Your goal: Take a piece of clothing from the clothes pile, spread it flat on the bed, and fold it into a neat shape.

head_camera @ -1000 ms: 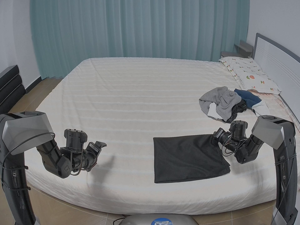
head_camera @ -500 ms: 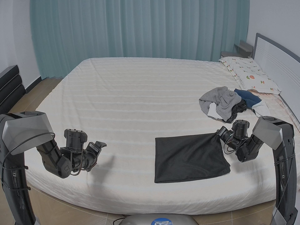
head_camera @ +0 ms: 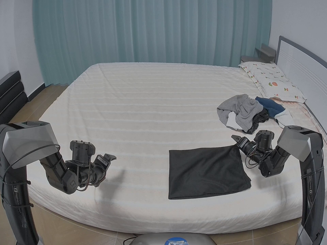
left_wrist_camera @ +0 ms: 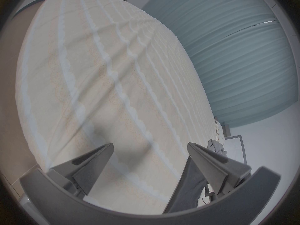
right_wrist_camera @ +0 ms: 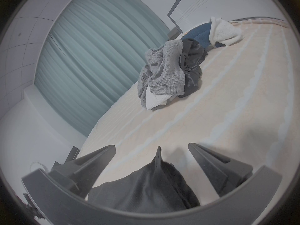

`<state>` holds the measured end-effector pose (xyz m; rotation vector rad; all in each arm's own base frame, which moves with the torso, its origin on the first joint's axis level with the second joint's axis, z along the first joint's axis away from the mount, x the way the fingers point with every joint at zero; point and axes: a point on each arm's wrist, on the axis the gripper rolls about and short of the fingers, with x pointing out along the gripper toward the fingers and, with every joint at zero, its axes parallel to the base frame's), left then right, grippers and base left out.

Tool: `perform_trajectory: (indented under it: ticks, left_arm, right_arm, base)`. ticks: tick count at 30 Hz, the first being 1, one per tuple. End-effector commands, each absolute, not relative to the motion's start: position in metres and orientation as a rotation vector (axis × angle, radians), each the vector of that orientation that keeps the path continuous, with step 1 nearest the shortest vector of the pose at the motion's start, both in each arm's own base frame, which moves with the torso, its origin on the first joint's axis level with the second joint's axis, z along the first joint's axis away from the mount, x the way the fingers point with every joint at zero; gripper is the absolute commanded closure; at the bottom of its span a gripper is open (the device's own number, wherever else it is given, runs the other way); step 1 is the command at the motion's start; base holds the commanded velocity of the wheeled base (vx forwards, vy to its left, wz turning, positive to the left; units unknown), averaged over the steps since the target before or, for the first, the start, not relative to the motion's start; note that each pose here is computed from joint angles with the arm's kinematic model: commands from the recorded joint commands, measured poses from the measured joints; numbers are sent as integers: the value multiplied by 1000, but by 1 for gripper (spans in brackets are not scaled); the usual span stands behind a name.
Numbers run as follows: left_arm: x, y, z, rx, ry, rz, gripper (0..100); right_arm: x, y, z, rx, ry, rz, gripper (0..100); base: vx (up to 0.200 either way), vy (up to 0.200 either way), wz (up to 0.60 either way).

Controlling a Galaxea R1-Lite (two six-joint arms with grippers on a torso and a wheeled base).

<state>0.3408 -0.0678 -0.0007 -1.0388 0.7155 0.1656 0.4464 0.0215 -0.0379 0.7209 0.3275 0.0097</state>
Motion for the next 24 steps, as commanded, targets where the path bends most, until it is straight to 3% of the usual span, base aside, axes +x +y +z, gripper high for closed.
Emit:
perform_trajectory:
  ticks: [1, 9, 10, 14, 24]
  left_arm:
    - [341, -67, 0, -1041, 713, 166, 0]
    - [341, -67, -1, -1041, 714, 167, 0]
    - [341, -67, -1, -1040, 714, 167, 0]
    - [341, -68, -1, -1039, 715, 165, 0]
    - [341, -68, -1, -1038, 718, 167, 0]
  right_arm:
    - [429, 26, -4, 735, 322, 45, 0]
    - [381, 17, -3, 738, 465, 39, 0]
    - [354, 11, -4, 741, 549, 90, 0]
    - [323, -4, -13, 700, 645, 129, 0]
    - [309, -13, -35, 655, 711, 120, 0]
  base:
    - [0, 0, 0]
    - [0, 0, 0]
    - [0, 0, 0]
    - [0, 0, 0]
    - [0, 0, 0]
